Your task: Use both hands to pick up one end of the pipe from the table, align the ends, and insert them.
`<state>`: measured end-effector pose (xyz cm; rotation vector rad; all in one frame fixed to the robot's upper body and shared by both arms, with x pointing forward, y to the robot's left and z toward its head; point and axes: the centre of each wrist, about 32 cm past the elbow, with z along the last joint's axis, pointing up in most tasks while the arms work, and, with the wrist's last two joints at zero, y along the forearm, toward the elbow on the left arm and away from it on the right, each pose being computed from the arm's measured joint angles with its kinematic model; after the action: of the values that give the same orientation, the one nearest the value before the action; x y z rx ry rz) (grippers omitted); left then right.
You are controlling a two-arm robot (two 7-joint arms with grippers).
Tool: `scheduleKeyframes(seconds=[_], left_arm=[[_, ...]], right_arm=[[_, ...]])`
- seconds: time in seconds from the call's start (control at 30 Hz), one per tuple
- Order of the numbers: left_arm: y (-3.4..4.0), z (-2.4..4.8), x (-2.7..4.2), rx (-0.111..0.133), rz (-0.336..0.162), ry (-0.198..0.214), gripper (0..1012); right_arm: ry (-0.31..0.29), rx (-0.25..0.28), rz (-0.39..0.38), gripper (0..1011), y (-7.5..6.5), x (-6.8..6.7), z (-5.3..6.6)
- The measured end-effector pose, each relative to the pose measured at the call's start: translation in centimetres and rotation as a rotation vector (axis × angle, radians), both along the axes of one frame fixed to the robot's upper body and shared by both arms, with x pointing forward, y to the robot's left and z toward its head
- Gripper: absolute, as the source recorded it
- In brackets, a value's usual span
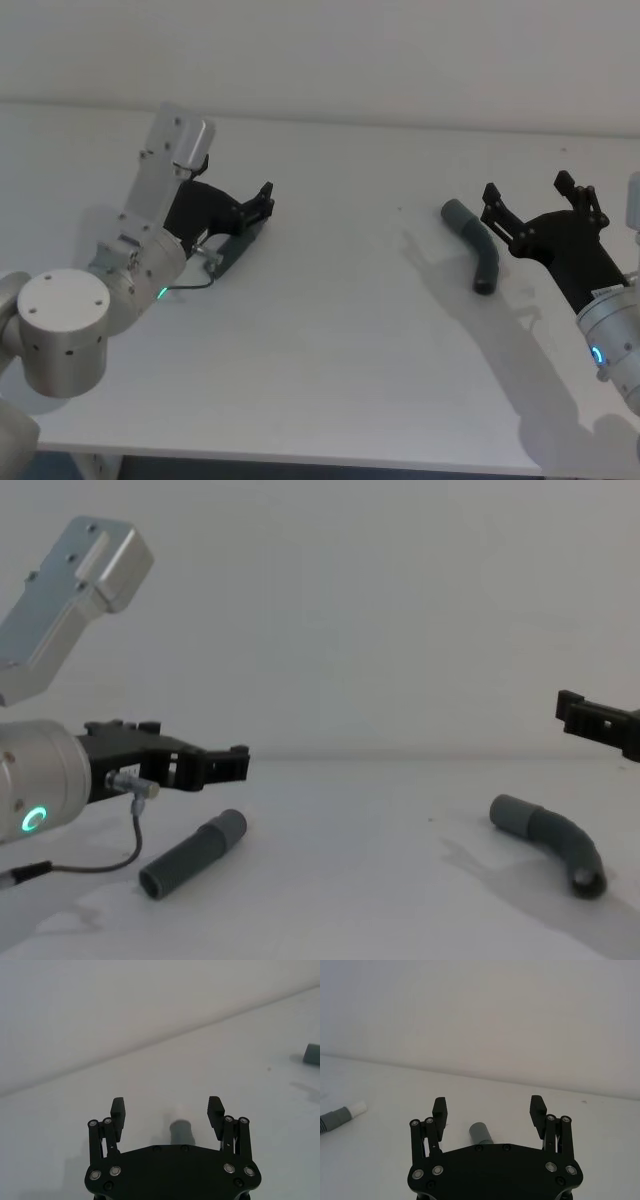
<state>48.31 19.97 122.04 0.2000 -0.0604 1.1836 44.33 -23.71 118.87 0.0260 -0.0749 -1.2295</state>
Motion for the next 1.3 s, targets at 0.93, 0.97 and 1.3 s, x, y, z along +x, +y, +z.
scheduleKeyframes(seconds=[0.93,0.97,1.3], left_arm=[[0.48,1.42,0.82,0.062,0.035,0.258,1001],[0.47,1.41,0.82,0.063,0.036,0.260,1001],[0.22,1.33,1.07,0.069,0.045,0.275,1001]], right_arm=[[0.000,0.000,0.000,1004,0.0,0.0,0.0],[0.000,0.000,0.000,1004,0.0,0.0,0.0],[0.000,0.000,0.000,1004,0.0,0.0,0.0]])
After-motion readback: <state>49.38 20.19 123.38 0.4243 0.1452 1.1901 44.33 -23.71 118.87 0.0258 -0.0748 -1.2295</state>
